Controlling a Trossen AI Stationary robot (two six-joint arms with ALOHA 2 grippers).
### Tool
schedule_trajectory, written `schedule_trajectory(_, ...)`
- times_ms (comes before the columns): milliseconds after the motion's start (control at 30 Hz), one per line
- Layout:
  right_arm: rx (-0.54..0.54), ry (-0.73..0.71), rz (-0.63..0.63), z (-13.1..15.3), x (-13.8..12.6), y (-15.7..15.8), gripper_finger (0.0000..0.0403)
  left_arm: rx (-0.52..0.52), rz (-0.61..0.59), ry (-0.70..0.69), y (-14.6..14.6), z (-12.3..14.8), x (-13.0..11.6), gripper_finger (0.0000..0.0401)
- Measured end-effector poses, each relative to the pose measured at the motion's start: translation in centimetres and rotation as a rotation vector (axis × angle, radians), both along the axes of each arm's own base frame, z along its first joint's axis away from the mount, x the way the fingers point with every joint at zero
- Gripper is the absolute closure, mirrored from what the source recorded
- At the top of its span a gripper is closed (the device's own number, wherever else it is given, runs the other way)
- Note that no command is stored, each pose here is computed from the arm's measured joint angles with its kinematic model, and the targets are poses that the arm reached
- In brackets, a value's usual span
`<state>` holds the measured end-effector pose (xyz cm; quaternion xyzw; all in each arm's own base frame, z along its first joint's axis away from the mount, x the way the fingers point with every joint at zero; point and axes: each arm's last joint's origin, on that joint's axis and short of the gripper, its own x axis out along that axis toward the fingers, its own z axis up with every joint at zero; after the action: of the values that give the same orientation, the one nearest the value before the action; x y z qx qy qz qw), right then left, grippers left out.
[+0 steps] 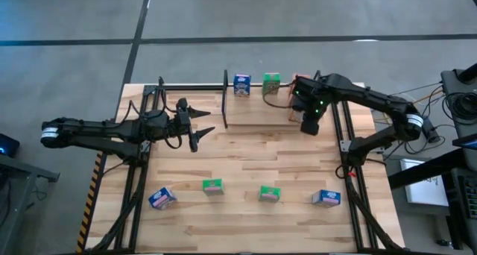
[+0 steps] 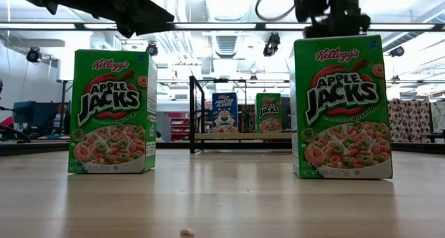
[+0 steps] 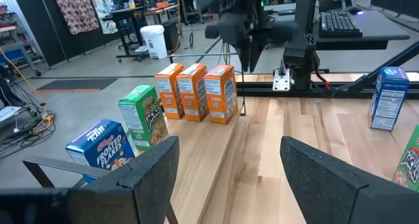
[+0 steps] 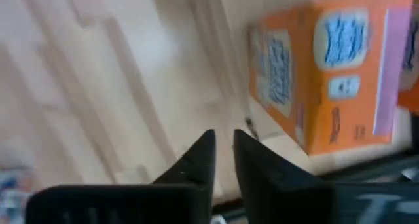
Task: Stack cereal on shelf
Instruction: Put the orange cereal box aligned with the other orange cereal boxes on the shelf
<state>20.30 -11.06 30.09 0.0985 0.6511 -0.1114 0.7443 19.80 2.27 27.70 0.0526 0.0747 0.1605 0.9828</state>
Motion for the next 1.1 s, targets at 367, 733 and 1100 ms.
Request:
schedule_trajectory(367,-0.133,0.103,0.013,-1.4,-0.3,-0.4,0.0394,-0.003,0.000,-0.006,0.0,0.0,0.0,0.0152)
schedule_trajectory(733,-0.204,0.131,0.010,-1.4,-0.3,-0.7,0.0394,-0.004,0.001,-0.005,0.0,0.0,0.0,0.0152)
schedule_trajectory(1100,-0.213,0.131,0.009,-1.4,-0.3,-0.7,0.0394,-0.004,0.001,-0.005,0.0,0.0,0.0,0.0152)
